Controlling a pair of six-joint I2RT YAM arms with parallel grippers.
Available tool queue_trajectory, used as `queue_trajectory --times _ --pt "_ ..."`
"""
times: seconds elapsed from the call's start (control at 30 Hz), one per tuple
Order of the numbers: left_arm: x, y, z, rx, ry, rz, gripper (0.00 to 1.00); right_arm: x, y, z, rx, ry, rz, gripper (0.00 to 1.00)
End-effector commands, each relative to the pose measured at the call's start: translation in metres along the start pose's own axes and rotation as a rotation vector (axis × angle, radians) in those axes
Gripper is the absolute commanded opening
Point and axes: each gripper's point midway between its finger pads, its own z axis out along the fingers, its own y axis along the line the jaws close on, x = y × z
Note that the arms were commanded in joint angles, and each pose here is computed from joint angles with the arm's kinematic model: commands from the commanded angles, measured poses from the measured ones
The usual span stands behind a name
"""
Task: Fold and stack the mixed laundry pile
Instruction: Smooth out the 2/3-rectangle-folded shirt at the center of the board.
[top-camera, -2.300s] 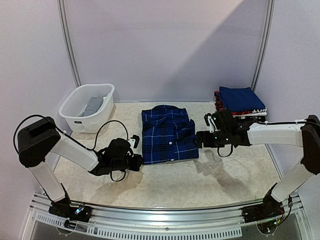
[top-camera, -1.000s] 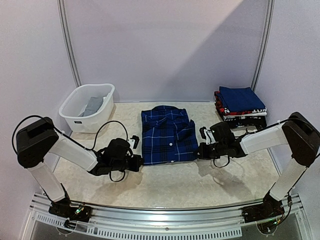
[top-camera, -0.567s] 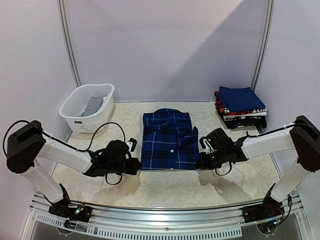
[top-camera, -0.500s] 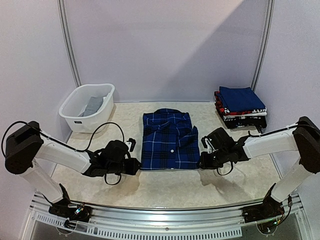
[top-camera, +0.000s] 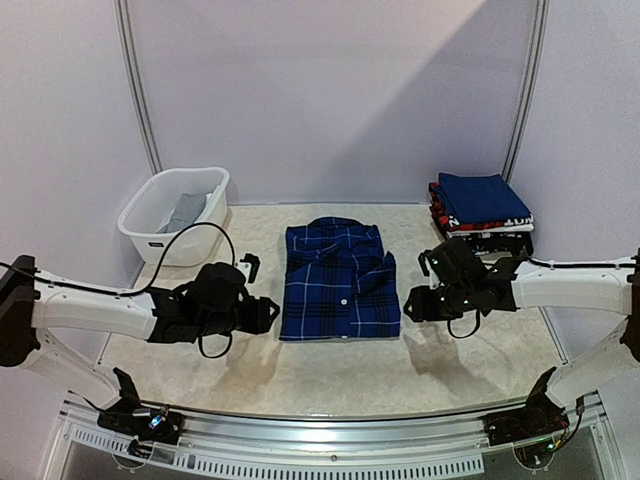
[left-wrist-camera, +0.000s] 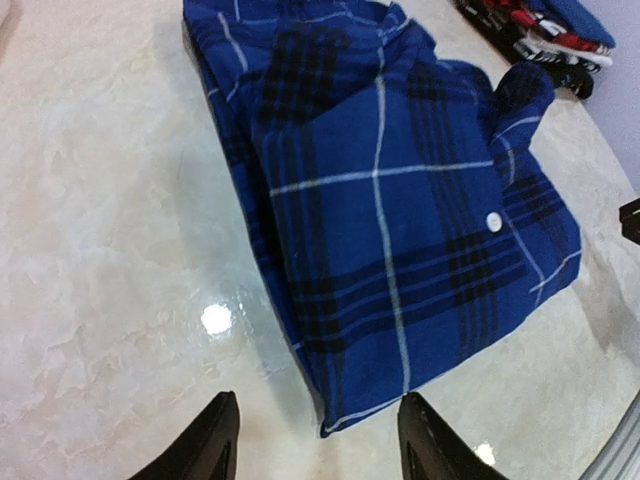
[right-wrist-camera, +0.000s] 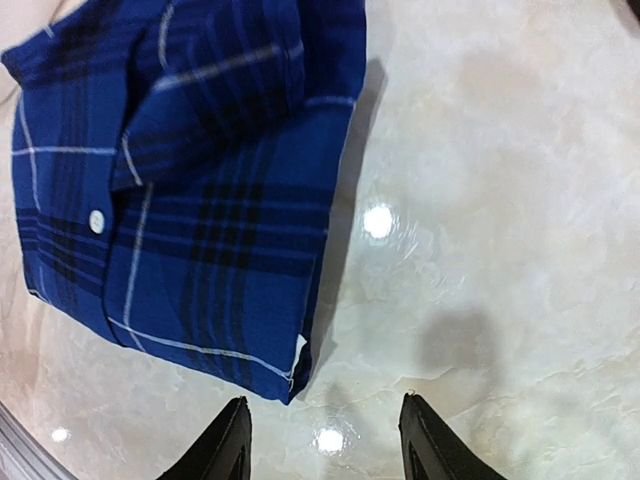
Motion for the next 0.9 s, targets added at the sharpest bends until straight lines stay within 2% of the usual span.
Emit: queue_trajectory --times 0.0,0.13,0.3,0.43,0.87 --pt "-0.02 -0.026 -0.017 0.055 -0.047 0.066 0.51 -0.02 -0.003 -0.022 0.025 -0.084 -0.02 0.51" --pt "-0.026 -0.054 -0.013 0.138 -0.058 0.101 0.43 -0.034 0.007 -0.03 -0.013 -0.134 -0.023 0.5" --pt "-0.02 -0.096 0.004 0.266 -0.038 0.129 0.36 -0.045 0.022 -0.024 -0.046 -0.136 -0.043 0.47" --pt "-0.014 -0.117 0.018 0.307 -0.019 0.152 0.31 -0.051 0.028 -0.015 -0.05 -0.127 -0.055 0.45" --pt "0.01 -0.139 0.067 0.338 0.036 0.166 0.26 -0.052 0.03 0.017 -0.053 -0.078 -0.069 0.43"
